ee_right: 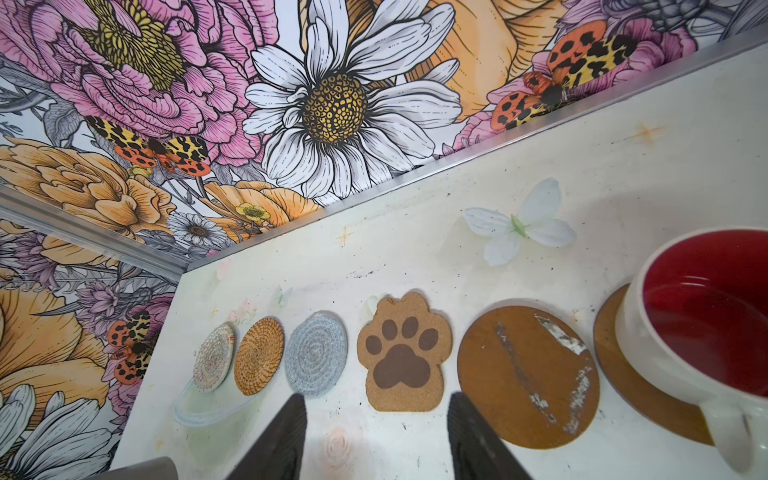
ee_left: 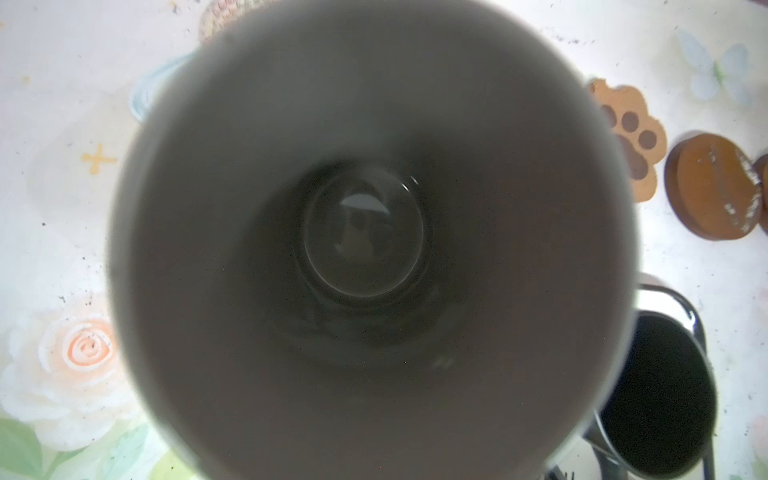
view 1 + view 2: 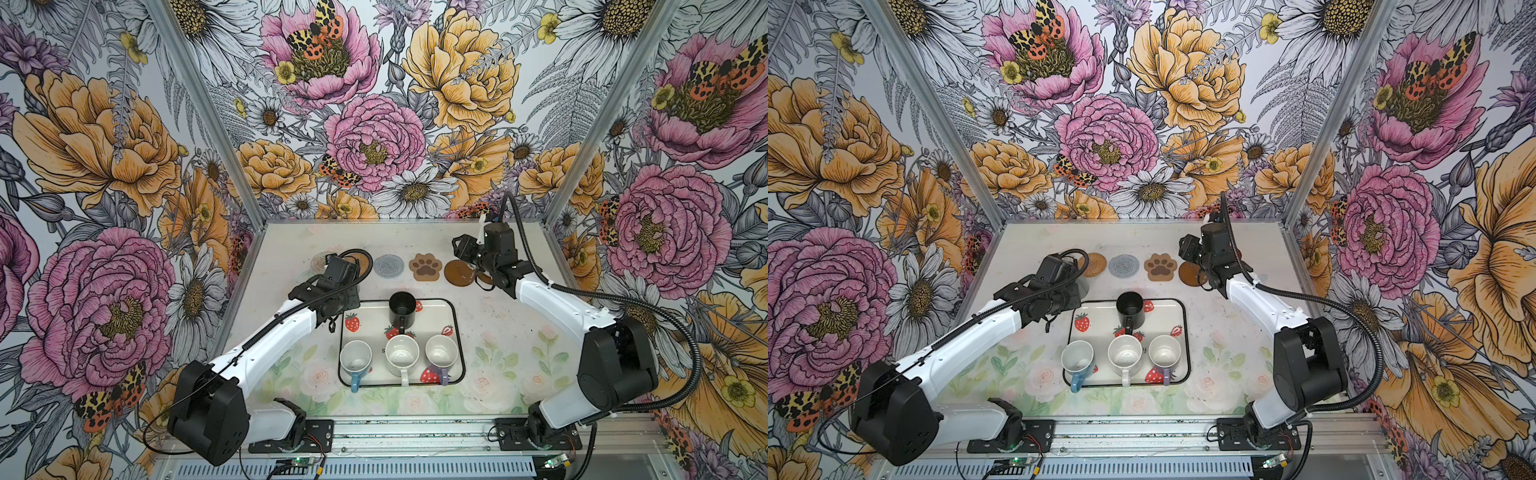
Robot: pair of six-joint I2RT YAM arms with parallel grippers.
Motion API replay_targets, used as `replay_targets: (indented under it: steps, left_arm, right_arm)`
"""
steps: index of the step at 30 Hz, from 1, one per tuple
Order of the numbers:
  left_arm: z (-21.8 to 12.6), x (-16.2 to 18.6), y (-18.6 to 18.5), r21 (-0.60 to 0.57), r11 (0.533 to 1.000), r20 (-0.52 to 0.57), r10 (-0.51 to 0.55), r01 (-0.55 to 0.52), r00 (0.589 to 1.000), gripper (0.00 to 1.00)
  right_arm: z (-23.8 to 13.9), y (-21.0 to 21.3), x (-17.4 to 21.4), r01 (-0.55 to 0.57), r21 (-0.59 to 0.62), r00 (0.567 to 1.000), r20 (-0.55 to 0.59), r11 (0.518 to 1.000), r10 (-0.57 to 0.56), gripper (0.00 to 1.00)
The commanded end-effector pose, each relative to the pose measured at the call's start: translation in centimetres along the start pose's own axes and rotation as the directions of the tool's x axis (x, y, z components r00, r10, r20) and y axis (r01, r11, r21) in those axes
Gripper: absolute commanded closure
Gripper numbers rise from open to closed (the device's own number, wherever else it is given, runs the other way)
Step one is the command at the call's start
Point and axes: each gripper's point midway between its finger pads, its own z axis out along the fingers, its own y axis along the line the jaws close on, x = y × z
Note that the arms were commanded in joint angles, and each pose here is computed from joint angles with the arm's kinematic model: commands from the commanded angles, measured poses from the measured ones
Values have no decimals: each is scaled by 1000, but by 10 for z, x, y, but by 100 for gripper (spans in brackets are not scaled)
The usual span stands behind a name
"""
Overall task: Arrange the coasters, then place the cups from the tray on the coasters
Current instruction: 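Lift the grey mug off the tray toward the coaster row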
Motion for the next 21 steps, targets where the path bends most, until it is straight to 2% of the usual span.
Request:
replay_targets:
  steps: [1,21]
  left_arm:
    - [-11,-47,-15,54,998,135,-19,11,991,100]
    - [24,-118,-7,-38,999,184,-18,25,983,100]
  right_arm:
    - [3,0,-2,-19,-33,1000,8,999,19,43]
    - [5,-20,-5,-64,-46,998,8,997,65,44]
